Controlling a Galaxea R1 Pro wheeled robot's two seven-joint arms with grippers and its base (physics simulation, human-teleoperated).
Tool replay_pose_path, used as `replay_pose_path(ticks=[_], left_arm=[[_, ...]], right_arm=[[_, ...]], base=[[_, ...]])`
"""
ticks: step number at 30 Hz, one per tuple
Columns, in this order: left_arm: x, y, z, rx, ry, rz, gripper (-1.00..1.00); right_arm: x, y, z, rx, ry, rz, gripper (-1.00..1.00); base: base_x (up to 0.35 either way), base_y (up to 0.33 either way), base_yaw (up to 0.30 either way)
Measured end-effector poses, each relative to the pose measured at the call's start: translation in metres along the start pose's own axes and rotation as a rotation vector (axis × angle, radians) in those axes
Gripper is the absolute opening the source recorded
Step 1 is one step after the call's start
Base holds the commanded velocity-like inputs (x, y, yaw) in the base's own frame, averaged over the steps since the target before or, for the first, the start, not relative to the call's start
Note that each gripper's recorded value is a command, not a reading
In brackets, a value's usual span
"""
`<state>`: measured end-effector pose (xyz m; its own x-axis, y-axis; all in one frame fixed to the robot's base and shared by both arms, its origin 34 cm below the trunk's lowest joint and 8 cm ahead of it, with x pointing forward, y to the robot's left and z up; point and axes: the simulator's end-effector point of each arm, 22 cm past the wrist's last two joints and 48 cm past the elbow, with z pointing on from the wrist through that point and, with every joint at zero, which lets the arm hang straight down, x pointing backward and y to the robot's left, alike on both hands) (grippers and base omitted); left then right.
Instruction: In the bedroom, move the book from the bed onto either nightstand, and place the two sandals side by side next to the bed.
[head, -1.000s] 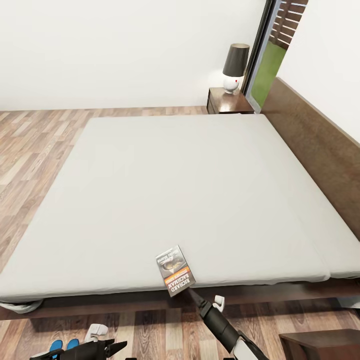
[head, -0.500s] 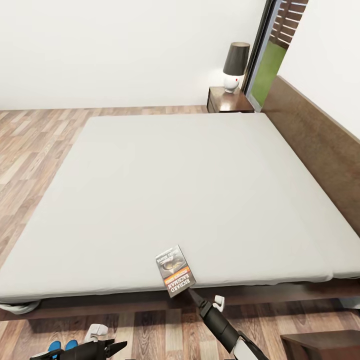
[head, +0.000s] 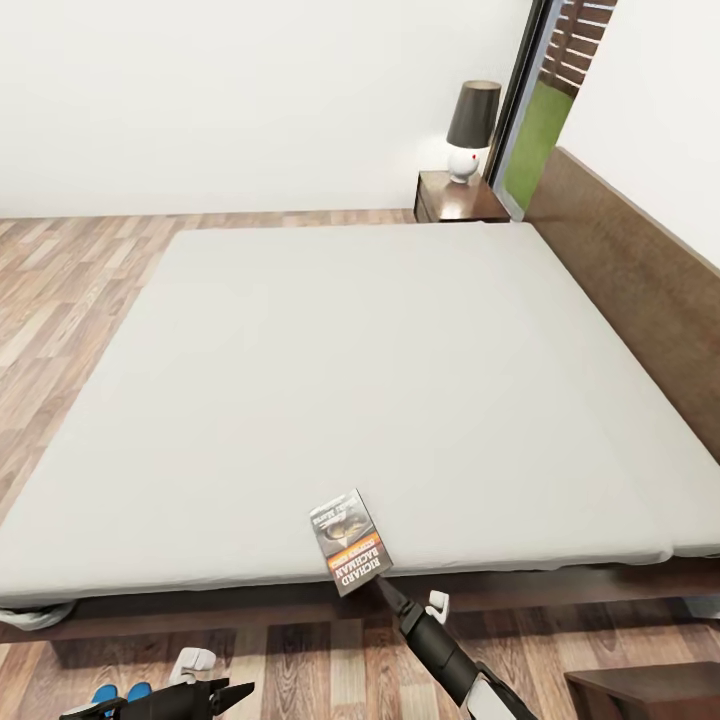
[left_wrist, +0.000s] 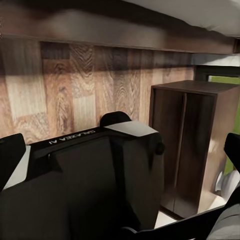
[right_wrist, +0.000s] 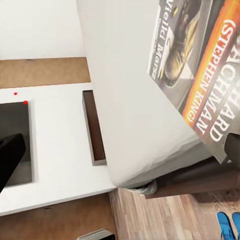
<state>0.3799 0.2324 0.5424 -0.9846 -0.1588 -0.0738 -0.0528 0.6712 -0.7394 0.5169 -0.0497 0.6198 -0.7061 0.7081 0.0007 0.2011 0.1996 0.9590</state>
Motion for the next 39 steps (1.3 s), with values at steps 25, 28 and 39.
replay_pose_path(ticks=[25,28,39], left_arm=[[0.000,0.017,0.016,0.000,0.000,0.000,1.00],[0.000,0.020,0.019,0.000,0.000,0.000,1.00],[0.001,0.031,0.028,0.000,0.000,0.000,1.00]], right_arm=[[-0.001,-0.023,0.007,0.004,0.000,-0.001,1.00],[-0.001,-0.027,0.009,0.004,0.000,-0.001,1.00],[-0.001,-0.040,0.013,0.003,0.000,-0.001,1.00]], base=[[0.000,0.000,0.000],[0.000,0.000,0.000],[0.000,0.000,0.000]])
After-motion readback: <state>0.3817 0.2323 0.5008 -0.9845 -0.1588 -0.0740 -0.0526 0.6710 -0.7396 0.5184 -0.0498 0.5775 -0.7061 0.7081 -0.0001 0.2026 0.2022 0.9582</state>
